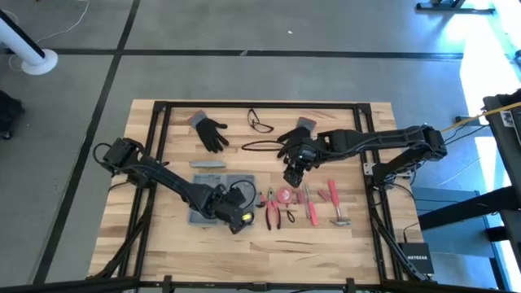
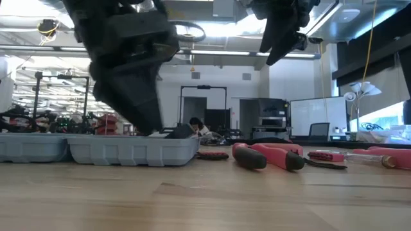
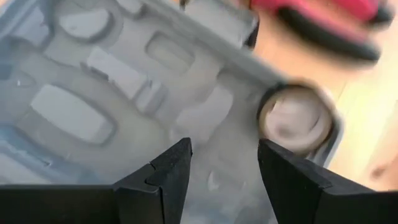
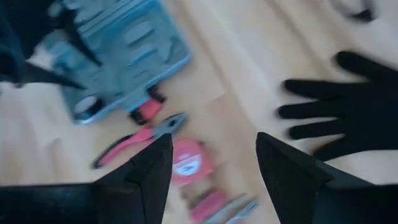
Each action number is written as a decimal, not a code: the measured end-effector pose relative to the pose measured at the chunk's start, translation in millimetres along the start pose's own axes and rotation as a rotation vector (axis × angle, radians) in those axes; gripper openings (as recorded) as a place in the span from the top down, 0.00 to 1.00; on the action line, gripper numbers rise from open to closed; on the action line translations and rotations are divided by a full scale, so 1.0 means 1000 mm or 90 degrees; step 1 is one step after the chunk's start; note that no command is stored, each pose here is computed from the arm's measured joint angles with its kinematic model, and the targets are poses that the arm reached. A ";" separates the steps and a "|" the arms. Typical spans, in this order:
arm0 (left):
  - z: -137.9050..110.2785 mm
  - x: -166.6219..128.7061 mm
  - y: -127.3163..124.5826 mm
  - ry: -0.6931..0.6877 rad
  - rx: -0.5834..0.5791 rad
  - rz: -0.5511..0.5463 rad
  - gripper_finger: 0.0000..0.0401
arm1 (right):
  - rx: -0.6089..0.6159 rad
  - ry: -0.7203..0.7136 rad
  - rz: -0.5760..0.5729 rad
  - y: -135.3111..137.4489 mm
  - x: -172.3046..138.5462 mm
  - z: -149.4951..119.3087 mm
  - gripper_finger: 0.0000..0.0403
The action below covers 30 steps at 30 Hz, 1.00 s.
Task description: Prefit tool cases
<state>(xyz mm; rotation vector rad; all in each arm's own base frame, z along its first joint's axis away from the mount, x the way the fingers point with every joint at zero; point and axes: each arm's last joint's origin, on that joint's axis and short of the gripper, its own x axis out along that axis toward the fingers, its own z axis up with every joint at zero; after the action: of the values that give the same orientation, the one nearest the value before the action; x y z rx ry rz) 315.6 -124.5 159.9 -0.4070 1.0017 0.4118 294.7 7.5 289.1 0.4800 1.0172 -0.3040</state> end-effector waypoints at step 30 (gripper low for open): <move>-0.011 0.011 -0.005 0.025 0.184 -0.007 0.59 | 0.495 0.047 0.320 0.094 0.162 -0.070 0.45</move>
<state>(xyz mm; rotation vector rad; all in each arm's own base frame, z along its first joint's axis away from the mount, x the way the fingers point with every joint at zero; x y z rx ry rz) 315.2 -133.0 145.8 -0.1607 1.0794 0.2454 366.3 120.6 140.8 1.4311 0.7868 -0.2199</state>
